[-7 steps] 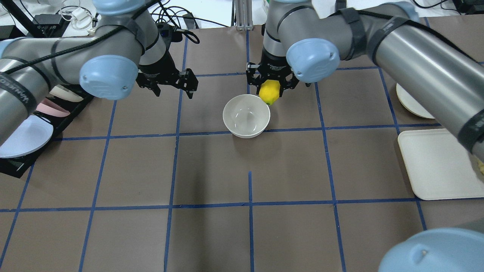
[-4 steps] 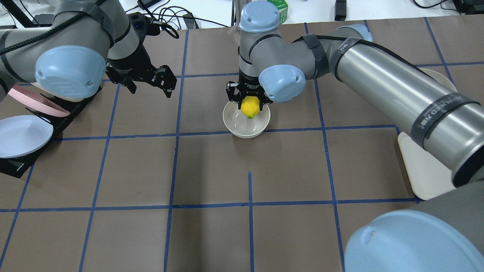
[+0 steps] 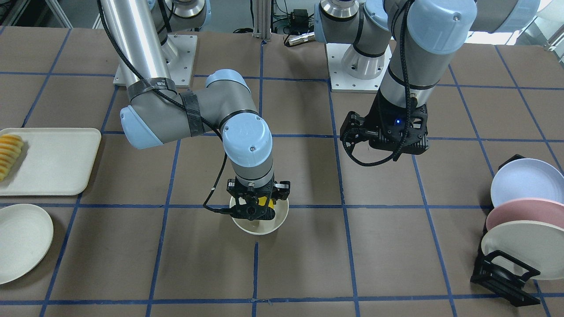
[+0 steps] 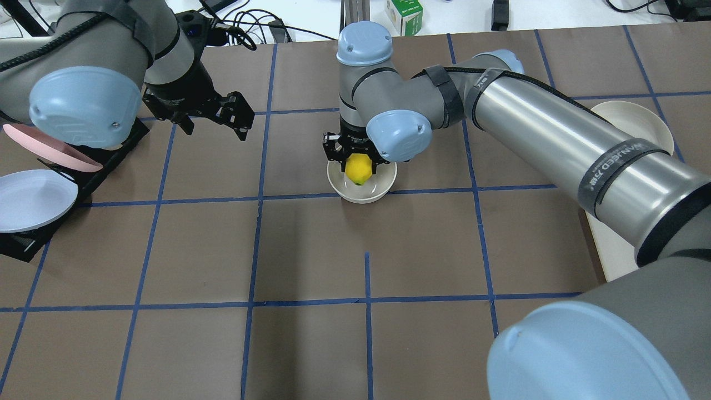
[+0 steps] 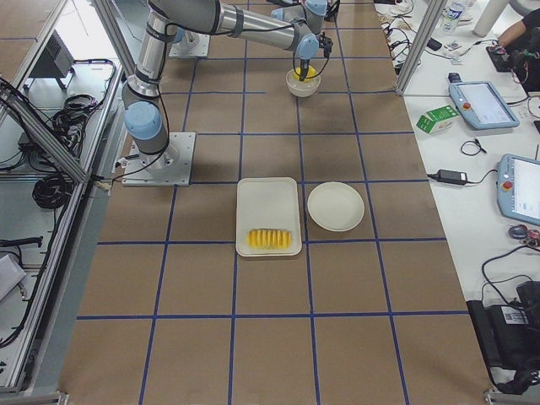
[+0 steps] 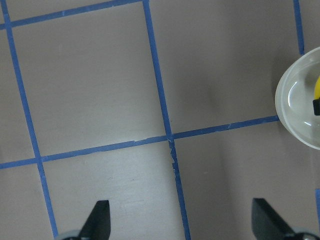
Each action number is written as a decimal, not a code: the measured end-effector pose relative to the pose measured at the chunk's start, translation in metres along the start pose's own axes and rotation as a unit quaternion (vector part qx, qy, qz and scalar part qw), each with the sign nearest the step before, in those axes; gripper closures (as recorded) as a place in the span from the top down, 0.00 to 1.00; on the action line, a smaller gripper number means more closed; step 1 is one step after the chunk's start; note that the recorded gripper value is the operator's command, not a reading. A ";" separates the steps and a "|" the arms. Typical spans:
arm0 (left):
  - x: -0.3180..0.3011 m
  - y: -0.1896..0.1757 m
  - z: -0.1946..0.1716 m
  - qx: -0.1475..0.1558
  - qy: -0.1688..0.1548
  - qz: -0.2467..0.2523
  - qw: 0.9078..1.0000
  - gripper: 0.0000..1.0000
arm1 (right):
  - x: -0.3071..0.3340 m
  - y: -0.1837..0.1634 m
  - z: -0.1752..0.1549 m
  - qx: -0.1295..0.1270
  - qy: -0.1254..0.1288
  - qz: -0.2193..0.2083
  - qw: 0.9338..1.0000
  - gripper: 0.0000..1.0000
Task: Place bowl and put lemon in it
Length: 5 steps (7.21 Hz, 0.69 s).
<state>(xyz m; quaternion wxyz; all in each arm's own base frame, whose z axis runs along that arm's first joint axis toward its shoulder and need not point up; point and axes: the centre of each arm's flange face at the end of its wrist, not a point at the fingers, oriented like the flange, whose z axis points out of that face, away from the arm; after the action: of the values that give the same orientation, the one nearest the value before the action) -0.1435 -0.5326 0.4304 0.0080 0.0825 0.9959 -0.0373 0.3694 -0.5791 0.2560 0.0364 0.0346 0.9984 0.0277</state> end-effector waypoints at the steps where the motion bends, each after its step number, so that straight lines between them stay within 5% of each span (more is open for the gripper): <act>1: 0.000 0.001 -0.003 0.003 0.000 0.000 1.000 1.00 | 0.000 -0.001 -0.003 0.003 -0.001 0.000 1.000 0.51; 3: -0.001 -0.001 -0.002 0.003 0.001 -0.003 1.000 1.00 | 0.002 -0.002 -0.012 0.009 -0.002 0.002 1.000 0.71; 4: -0.001 -0.002 -0.003 0.003 0.001 -0.006 1.000 1.00 | 0.003 -0.001 -0.015 0.010 -0.003 0.002 1.000 0.97; 5: -0.002 -0.002 -0.006 0.000 0.001 -0.008 1.000 1.00 | 0.004 0.000 -0.016 0.010 -0.002 0.001 1.000 1.00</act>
<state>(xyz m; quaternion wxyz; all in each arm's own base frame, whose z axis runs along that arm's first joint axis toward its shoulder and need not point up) -0.1422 -0.5342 0.4366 0.0068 0.0746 0.9965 -0.0369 0.3640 -0.5800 0.2712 0.0377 0.0360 0.9985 0.0175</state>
